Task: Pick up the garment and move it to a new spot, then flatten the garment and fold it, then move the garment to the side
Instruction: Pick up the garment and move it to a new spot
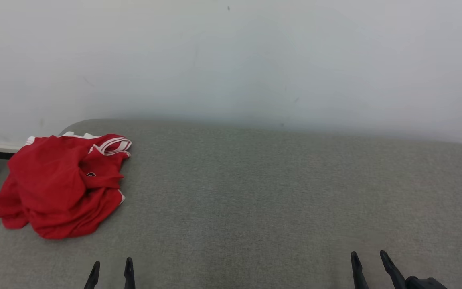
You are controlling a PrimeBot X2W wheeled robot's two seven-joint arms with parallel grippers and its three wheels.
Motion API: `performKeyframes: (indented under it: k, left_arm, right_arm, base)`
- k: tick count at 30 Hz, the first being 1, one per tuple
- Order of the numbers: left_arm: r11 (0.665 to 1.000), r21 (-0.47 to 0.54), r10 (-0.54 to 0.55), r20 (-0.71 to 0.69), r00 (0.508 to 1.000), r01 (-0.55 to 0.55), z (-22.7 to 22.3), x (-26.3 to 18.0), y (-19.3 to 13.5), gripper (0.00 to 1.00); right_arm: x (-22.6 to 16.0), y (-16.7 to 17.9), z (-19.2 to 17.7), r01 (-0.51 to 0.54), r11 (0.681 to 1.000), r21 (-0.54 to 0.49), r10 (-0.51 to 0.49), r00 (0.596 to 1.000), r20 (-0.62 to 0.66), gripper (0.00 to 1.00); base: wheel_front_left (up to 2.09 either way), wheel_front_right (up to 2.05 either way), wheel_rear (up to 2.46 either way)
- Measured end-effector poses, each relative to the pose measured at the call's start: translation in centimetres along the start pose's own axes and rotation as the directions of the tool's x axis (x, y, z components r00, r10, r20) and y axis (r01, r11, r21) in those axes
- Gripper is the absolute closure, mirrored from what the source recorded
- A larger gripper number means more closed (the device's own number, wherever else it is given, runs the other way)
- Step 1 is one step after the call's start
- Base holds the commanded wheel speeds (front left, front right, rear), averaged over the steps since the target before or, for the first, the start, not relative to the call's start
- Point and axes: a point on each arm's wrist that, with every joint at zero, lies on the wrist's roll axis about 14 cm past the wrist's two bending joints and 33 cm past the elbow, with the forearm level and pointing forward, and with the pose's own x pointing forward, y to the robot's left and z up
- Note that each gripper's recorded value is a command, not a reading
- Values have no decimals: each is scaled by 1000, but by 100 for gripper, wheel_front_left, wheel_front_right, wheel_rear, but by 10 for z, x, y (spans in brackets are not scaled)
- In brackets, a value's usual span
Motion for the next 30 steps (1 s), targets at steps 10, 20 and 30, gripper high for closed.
performKeyframes:
  k: [10,20,30]
  left_arm:
    - [987,19,162,23,986,-163,6,-32,53,0]
    - [941,15,338,52,940,-339,12,-76,101,0]
    - [885,15,463,69,884,-465,19,-103,131,0]
  right_arm:
    - [22,48,-7,-154,988,6,154,988,-24,0]
    - [37,105,-12,-327,945,-15,327,944,-44,0]
    - [54,146,-13,-442,896,-33,440,896,-60,0]
  base:
    - [0,0,0]
    - [0,0,0]
    - [0,0,0]
